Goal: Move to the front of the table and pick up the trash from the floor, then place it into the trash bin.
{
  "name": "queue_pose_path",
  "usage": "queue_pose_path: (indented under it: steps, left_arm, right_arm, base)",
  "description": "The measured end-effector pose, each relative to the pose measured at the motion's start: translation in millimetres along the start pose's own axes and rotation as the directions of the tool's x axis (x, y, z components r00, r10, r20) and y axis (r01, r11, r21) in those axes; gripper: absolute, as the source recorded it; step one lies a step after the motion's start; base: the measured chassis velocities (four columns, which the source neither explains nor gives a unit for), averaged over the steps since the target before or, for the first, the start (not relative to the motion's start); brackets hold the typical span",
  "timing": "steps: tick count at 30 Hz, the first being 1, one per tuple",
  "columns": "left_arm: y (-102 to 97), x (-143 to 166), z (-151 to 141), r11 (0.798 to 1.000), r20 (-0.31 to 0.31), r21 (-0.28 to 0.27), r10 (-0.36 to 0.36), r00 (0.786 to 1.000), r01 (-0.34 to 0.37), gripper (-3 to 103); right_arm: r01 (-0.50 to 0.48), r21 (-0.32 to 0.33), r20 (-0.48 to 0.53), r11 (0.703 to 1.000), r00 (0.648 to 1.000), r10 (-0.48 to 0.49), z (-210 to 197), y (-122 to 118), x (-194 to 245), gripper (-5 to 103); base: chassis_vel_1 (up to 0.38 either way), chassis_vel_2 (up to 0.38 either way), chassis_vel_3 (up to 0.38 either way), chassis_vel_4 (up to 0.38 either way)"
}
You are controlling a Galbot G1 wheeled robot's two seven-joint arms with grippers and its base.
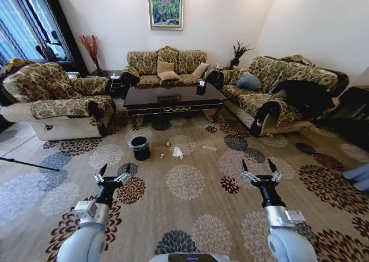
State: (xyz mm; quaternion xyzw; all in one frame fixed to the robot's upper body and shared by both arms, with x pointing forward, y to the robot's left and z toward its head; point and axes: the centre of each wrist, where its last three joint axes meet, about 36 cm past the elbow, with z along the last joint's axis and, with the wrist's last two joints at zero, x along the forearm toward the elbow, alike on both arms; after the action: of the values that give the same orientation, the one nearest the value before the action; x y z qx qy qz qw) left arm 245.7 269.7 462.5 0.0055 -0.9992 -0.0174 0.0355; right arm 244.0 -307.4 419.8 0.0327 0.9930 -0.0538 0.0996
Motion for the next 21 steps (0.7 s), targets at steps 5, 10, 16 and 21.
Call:
queue_pose_path:
  steps: [5, 10, 16, 21]
  left_arm:
    - [4.7, -2.5, -2.6, 1.000, 0.015, 0.002, -0.011, 1.000, 0.011, 100]
    - [9.1, -0.8, -5.2, 1.000, 0.033, 0.007, -0.015, 0.999, 0.015, 100]
    - [10.5, -0.7, 1.0, 1.000, 0.056, 0.011, -0.020, 0.998, 0.020, 100]
    - [8.7, 1.2, 0.4, 0.999, 0.055, 0.050, -0.012, 0.998, 0.009, 100]
  right_arm:
    - [0.008, 0.004, -0.008, 1.000, 1.000, -0.008, 1.9, 4.8, 1.9, 100]
    - [0.011, 0.020, -0.026, 1.000, 1.000, -0.010, 8.1, 0.0, 1.9, 100]
    - [-0.024, 0.012, -0.070, 1.000, 0.997, 0.025, 21.8, -4.9, 4.6, 100]
    - [-0.030, 0.043, -0.061, 0.999, 0.998, 0.033, 18.1, -10.7, 3.7, 100]
  base:
    - [0.000, 0.000, 0.000, 0.000]
    - [0.000, 0.000, 0.000, 0.000]
    - [0.000, 0.000, 0.000, 0.000]
    - [0.000, 0.000, 0.000, 0.000]
